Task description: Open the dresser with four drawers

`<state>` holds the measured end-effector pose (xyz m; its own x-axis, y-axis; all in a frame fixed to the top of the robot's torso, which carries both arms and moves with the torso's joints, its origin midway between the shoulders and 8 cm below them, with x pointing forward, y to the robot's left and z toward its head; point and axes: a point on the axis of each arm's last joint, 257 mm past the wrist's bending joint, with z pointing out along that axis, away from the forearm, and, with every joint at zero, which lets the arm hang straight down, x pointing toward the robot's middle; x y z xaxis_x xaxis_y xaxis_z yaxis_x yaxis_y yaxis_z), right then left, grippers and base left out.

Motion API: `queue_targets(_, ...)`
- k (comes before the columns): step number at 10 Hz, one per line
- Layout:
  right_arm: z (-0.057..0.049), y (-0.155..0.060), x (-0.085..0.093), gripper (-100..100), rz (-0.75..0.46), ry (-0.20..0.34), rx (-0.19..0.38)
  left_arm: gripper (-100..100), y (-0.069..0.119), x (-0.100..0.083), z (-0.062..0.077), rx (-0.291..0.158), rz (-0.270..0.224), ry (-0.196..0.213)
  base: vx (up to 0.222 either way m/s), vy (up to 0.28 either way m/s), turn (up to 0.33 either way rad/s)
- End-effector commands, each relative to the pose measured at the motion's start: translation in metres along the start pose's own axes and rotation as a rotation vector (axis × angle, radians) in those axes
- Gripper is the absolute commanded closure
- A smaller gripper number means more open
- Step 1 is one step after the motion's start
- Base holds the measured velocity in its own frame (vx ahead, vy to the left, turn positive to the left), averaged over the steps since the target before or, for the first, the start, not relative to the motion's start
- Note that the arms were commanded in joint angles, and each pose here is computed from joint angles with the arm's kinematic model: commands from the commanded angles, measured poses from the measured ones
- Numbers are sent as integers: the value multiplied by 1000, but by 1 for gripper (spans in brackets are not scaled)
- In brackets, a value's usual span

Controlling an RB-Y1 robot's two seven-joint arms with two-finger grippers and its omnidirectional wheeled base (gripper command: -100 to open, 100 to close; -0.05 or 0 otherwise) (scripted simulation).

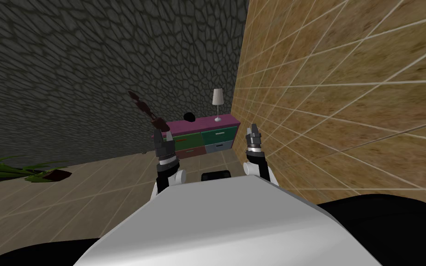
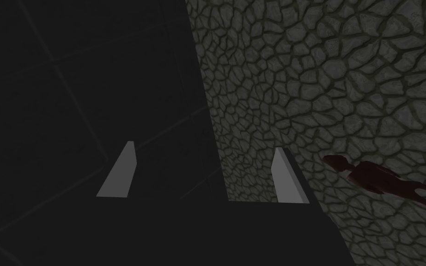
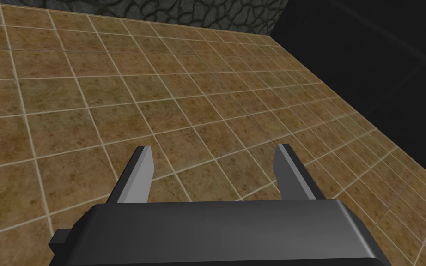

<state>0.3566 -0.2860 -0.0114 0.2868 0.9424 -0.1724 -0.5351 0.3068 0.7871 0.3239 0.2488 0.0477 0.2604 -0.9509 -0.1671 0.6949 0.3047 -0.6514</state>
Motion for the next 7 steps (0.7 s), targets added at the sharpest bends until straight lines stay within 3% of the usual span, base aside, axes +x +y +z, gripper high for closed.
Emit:
queue_targets(1,0,0,0,0,0,0,0,0,0,0,0,0,0,0,0,0,0)
queue_targets(7,0,0,0,0,0,0,0,0,0,0,0,0,0,0,0,0,0)
